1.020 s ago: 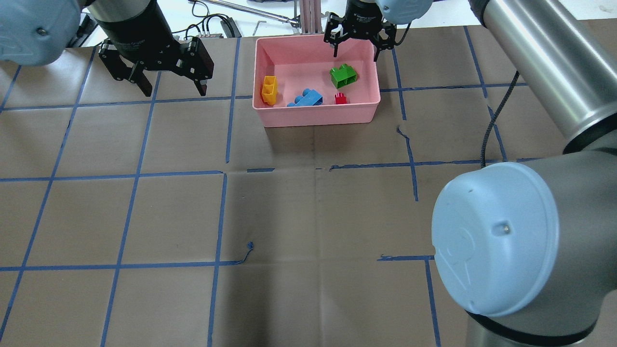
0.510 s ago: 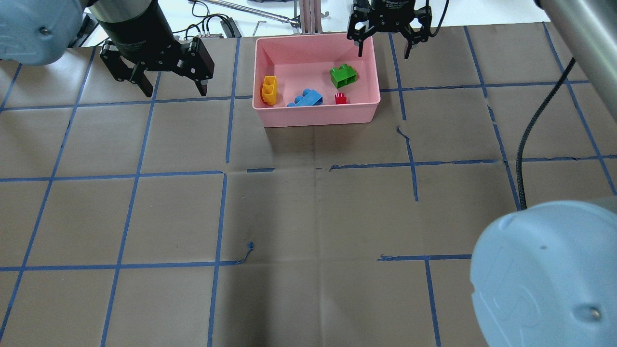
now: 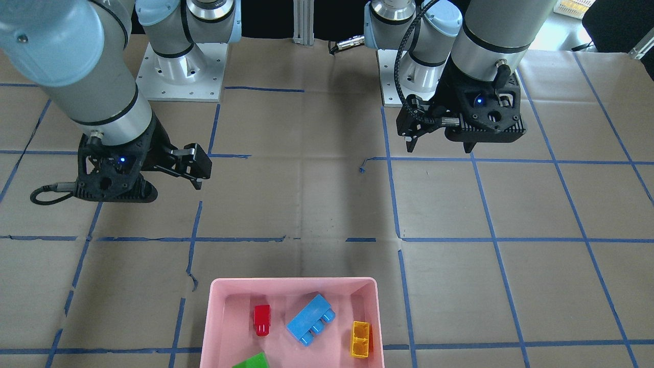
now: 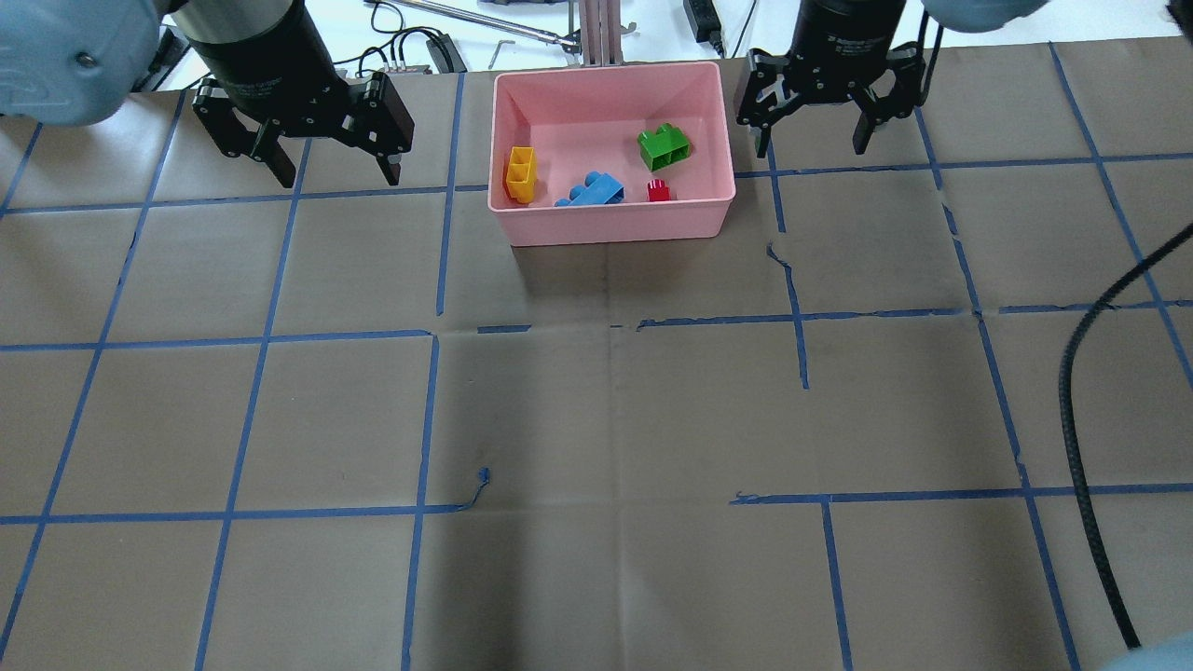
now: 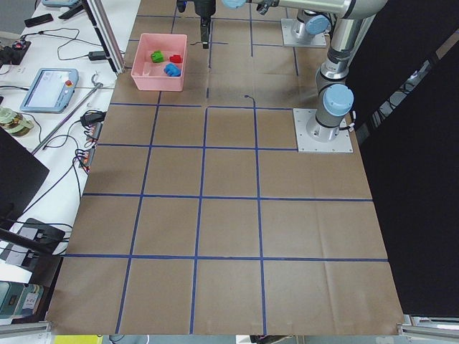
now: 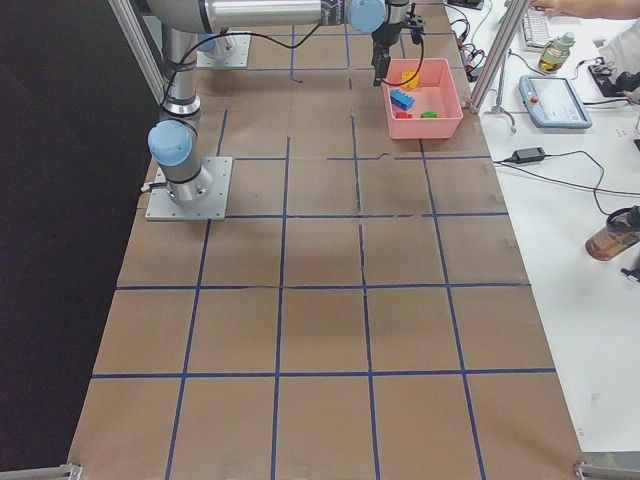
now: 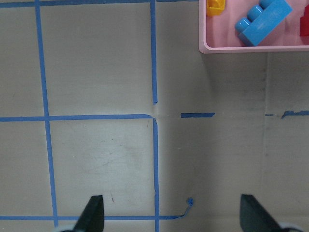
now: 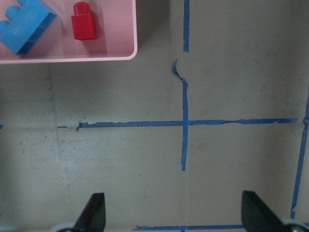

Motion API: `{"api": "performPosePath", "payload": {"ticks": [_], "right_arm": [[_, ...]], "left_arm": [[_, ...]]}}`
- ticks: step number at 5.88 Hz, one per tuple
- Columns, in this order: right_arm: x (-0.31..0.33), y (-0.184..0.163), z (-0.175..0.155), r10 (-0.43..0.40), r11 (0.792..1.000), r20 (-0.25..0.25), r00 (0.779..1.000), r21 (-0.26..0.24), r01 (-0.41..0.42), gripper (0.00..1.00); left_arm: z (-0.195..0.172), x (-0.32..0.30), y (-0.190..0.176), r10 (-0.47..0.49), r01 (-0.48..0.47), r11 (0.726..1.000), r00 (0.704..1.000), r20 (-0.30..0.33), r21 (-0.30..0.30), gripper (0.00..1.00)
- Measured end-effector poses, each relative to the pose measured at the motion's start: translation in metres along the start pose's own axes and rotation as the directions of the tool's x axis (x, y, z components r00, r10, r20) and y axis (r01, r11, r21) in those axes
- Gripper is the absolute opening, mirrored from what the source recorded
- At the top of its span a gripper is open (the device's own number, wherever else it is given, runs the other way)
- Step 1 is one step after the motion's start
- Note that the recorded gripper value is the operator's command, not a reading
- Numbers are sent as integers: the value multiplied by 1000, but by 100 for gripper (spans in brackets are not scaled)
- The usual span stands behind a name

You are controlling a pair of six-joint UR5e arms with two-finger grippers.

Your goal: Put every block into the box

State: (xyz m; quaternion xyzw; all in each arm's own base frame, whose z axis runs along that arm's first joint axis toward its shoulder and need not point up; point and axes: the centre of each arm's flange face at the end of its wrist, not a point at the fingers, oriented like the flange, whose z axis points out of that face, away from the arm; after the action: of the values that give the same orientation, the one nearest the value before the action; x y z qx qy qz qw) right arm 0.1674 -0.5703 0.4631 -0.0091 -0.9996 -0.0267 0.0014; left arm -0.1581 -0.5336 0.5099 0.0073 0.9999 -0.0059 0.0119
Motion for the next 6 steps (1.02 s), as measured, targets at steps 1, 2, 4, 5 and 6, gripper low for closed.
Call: {"api": "performPosePath", "payload": {"ticks": [1, 2, 4, 5, 6], "right_arm": [[5, 31, 2, 17, 999, -3, 1000, 27, -17, 99], [7, 50, 2, 27, 999, -7, 1000, 45, -26, 100], [9, 60, -2, 33, 998, -7, 999, 54, -33, 100], [10, 65, -6, 36, 998, -11, 999, 59, -35, 100], [11, 69, -9, 37, 997, -18, 999, 63, -36, 100]], "left_arm": [[-1, 0, 1, 0, 0, 1000, 1000, 1, 1, 100], [0, 0, 0, 0, 0, 1000, 1000, -1, 1, 100], [1, 1, -2, -1, 1, 1000, 1000, -11, -2, 100], [1, 1, -2, -2, 2, 1000, 1000, -20, -1, 100], [0, 1, -3, -2, 2, 1000, 1000, -23, 0, 100]]}}
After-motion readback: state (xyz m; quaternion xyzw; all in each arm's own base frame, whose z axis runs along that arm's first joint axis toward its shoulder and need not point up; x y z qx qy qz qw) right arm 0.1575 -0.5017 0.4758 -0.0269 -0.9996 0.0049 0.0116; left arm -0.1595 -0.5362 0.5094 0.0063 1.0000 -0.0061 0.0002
